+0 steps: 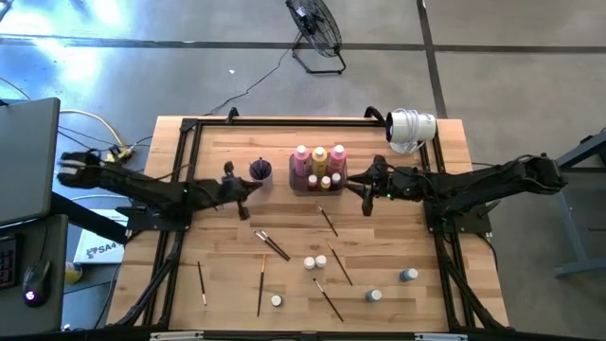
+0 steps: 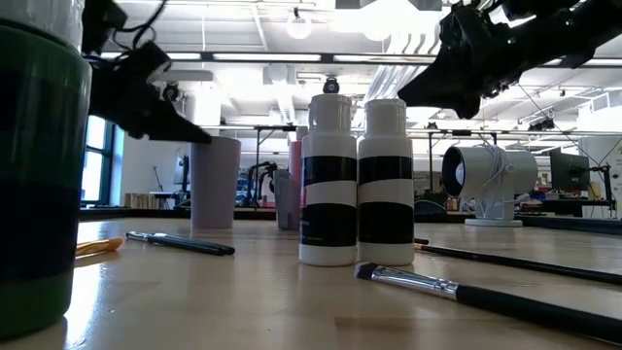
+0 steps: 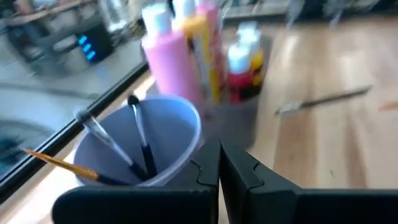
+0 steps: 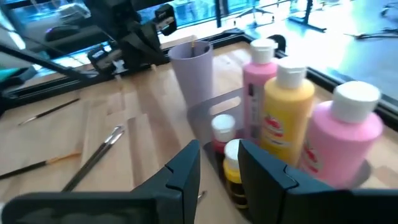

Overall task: Pick & Place Paint Supplies
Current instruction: Put the small green paint bottle into the gray bin

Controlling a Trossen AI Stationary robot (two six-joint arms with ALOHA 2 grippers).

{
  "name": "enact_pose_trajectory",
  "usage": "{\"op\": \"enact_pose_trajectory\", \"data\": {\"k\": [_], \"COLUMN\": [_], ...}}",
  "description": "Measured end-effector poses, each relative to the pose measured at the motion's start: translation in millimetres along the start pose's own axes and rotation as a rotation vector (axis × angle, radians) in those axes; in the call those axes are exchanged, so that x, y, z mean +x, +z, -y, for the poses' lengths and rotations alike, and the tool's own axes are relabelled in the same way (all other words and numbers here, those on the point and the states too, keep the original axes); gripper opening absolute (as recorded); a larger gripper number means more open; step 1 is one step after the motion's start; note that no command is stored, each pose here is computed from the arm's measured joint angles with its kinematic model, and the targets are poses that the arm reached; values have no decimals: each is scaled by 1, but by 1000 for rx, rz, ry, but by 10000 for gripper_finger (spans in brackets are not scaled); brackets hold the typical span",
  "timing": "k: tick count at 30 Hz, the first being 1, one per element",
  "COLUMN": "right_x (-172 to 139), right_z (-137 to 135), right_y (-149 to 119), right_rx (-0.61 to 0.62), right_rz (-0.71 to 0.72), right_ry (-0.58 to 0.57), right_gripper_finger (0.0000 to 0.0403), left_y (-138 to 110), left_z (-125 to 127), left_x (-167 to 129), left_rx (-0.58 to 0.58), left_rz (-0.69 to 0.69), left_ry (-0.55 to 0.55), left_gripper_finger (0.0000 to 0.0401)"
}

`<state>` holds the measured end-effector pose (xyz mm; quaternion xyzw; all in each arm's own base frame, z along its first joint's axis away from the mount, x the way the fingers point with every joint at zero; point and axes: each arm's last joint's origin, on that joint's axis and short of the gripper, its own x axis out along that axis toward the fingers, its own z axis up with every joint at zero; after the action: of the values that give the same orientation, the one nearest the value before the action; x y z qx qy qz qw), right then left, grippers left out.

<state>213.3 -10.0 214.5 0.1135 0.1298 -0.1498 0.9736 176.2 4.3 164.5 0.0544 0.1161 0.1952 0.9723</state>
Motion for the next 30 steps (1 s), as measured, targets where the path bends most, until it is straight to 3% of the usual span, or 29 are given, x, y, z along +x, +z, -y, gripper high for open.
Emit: {"op": "enact_pose_trajectory", "data": {"k": [9, 16, 23, 30], "right_x": [0, 0, 0, 0], "right_z": [0, 0, 0, 0], "right_y": [0, 0, 0, 0], "right_rx": [-3, -30, -92, -91], "right_rz": [5, 0, -1, 2], "right_ry": [-17, -12, -9, -7], "right_gripper_finger": [100, 100, 100, 100], "left_y": [4, 2, -2, -2], "left_z": [-16, -15, -8, -8], "left_x": [-12, -15, -19, -19], "left_rx": [56, 82, 96, 119], "left_rz": [136, 130, 123, 135], "left_ry": [-389, -510, -770, -800], "left_gripper_finger": [0, 0, 0, 0]}}
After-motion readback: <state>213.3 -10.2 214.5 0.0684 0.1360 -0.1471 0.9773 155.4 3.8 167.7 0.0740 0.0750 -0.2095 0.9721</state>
